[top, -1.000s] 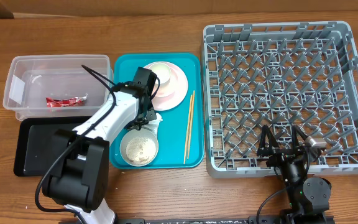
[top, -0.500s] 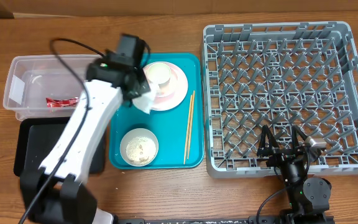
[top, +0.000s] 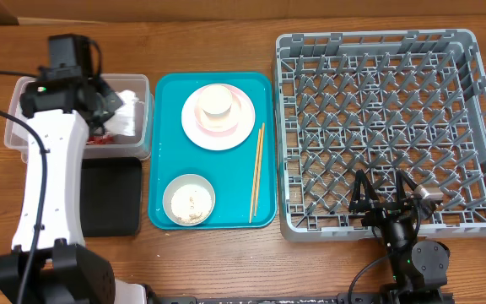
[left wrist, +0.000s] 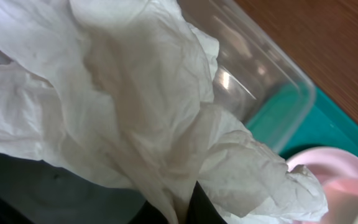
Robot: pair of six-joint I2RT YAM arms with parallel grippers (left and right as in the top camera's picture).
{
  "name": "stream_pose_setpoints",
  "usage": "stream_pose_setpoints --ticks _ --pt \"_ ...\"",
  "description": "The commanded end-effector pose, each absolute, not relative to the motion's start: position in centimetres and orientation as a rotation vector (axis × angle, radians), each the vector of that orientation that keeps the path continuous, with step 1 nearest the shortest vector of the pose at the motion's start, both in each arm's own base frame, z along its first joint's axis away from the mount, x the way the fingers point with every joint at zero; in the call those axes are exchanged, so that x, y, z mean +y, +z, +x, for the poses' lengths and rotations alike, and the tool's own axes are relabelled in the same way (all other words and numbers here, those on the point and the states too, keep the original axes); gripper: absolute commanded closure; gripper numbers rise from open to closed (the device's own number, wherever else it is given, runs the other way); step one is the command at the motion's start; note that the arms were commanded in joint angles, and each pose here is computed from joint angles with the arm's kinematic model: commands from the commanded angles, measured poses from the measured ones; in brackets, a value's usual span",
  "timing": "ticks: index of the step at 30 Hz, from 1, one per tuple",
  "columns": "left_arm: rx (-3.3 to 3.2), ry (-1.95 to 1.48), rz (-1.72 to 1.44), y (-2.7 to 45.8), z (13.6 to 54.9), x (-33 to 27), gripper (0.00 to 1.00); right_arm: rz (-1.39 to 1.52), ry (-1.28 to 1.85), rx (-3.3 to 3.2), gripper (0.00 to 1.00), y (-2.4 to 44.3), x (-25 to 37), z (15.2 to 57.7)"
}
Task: Sort waste into correct bins and load items into the dishwasher
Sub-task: 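Carry the tissue left and release it into the clear bin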
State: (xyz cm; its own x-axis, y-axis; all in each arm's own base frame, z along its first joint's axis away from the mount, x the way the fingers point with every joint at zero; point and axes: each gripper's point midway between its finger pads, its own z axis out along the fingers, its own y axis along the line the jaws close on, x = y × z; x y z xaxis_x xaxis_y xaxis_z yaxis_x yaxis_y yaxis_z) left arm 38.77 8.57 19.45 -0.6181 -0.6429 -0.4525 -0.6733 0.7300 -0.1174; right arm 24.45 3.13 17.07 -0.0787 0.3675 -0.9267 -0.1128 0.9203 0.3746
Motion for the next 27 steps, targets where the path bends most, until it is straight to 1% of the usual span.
stream_pose_setpoints --ticks 1,8,11,12,13,15,16,18,20,22,25,27 --pt "2.495 0.145 -1.037 17.0 39.5 11.0 0.91 0.201 0.398 1.6 0.0 16.9 3.0 24.5" --pt "2.552 0.179 -1.079 11.7 41.3 13.1 0.91 0.201 0.397 1.601 0.0 16.9 3.0 24.5" --pt "2.56 0.19 -1.035 10.9 42.1 13.7 0.85 0.201 0.398 1.6 0.0 16.9 3.0 24.5" --pt "2.557 0.191 -1.018 10.9 42.3 13.8 0.8 0.201 0.398 1.6 0.0 16.9 3.0 24.5" --pt "2.553 0.192 -1.002 11.0 42.5 13.8 0.68 0.201 0.397 1.601 0.0 16.9 3.0 24.5" --pt "2.545 0.192 -0.978 11.2 42.9 13.9 0.37 0.201 0.397 1.6 0.0 16.9 3.0 24.5" --pt "2.544 0.192 -0.972 11.2 43.0 13.9 0.3 0.201 0.397 1.601 0.0 16.9 3.0 24.5" --pt "2.542 0.19 -0.971 11.3 43.0 13.9 0.22 0.201 0.398 1.6 0.0 16.9 3.0 24.5" --pt "2.548 0.169 -0.954 11.4 43.2 13.7 0.18 0.201 0.397 1.6 0.0 16.9 3.0 24.5" --pt "2.571 0.108 -0.903 11.6 43.5 12.9 0.18 0.201 0.398 1.6 0.0 16.9 3.0 24.5" --pt "2.609 -0.053 -0.812 12.4 44.0 10.6 0.19 0.201 0.398 1.6 0.0 16.9 3.0 24.5" --pt "2.631 -0.194 -0.749 13.1 43.9 8.6 0.22 0.201 0.397 1.601 0.0 16.9 3.0 24.5"
